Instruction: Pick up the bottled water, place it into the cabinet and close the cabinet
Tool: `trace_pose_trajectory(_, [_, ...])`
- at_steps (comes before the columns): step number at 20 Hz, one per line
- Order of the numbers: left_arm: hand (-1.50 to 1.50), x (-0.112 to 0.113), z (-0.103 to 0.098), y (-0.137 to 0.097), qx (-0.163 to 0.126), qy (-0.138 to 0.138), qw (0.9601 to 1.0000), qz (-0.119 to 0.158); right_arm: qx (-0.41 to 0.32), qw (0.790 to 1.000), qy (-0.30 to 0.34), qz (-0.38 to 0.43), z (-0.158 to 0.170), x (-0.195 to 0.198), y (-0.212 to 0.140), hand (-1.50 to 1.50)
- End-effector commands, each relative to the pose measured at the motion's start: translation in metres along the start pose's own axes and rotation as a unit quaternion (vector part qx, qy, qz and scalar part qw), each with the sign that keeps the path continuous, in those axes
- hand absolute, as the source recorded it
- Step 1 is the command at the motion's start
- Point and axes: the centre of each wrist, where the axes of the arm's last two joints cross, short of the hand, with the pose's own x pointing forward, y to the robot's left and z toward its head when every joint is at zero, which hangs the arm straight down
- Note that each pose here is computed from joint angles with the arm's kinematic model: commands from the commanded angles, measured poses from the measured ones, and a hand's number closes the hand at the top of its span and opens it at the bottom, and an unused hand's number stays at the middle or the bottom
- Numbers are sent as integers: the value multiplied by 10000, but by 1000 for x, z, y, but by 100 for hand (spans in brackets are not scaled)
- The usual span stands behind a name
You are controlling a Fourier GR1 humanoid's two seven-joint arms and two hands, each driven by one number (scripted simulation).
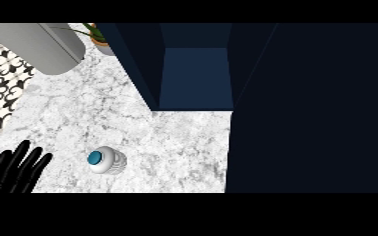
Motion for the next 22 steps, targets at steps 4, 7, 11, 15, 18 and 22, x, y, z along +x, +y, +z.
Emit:
trace_pose_trajectory(4, [-150,-22,13,18,375,-29,9993,-71,-97,9998,-145,-57,15,21,7,-150])
trace_pose_trajectory(7, [-150,-61,-19,20,533,124,9982,-240,-18,10000,-75,54,20,21,4,-150])
trace_pose_trajectory(11, [-150,-78,-10,34,736,259,9964,-336,-10,9999,-94,133,36,30,3,-150])
trace_pose_trajectory(15, [-150,-105,-13,41,621,423,9966,-331,12,9997,-176,176,34,28,3,-150])
trace_pose_trajectory(18, [-150,-130,-23,48,748,521,9957,-156,2,9999,-114,92,39,31,7,-150])
trace_pose_trajectory(22, [-150,-164,-33,36,723,549,9952,-367,-9,9999,-144,89,49,29,12,-150])
